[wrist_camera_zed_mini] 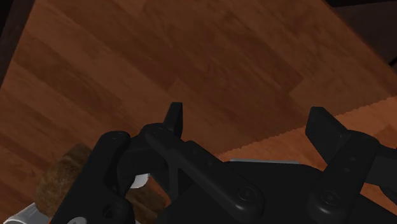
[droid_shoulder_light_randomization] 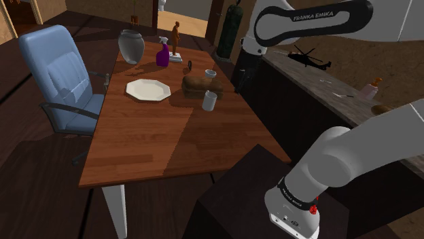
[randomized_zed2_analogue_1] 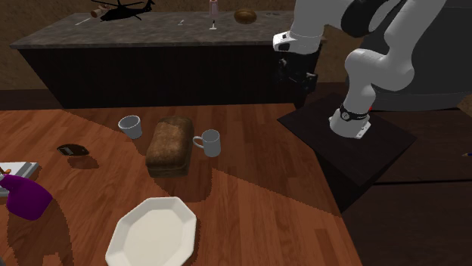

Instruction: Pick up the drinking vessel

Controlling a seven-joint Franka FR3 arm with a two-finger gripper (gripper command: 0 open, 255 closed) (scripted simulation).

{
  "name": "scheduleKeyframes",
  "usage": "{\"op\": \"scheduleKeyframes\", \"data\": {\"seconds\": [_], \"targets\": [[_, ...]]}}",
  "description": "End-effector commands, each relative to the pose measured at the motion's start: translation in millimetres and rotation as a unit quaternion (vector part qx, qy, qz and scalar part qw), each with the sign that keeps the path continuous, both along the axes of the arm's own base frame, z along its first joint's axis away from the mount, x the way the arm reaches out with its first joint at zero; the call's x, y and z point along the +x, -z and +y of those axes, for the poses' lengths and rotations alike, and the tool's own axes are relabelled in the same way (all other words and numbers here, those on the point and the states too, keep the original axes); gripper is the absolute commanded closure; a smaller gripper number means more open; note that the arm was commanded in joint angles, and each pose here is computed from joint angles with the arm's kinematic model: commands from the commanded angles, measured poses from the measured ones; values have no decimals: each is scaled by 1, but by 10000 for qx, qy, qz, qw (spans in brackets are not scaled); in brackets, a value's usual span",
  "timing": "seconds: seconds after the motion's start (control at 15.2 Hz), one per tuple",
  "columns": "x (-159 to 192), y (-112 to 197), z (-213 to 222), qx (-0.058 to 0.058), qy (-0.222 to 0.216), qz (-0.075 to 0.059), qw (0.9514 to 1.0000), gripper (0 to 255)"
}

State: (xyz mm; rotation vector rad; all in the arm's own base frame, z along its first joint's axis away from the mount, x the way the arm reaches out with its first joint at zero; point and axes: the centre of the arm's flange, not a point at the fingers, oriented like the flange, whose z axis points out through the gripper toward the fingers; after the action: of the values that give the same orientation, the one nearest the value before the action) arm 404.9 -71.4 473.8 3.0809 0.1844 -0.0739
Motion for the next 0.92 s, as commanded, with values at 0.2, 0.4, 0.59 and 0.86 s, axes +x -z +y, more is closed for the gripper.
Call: {"op": "scheduleKeyframes", "data": {"seconds": [0.2, 0.4, 0.59, 0.86], "targets": [[39, 40, -30, 43, -227, -92, 9997, 0], [64, 64, -48, 71, -357, -142, 9992, 0], [90, 88, -65, 99, -488, -192, 9986, 0], [125, 119, -86, 137, -661, -259, 9974, 0]]}}
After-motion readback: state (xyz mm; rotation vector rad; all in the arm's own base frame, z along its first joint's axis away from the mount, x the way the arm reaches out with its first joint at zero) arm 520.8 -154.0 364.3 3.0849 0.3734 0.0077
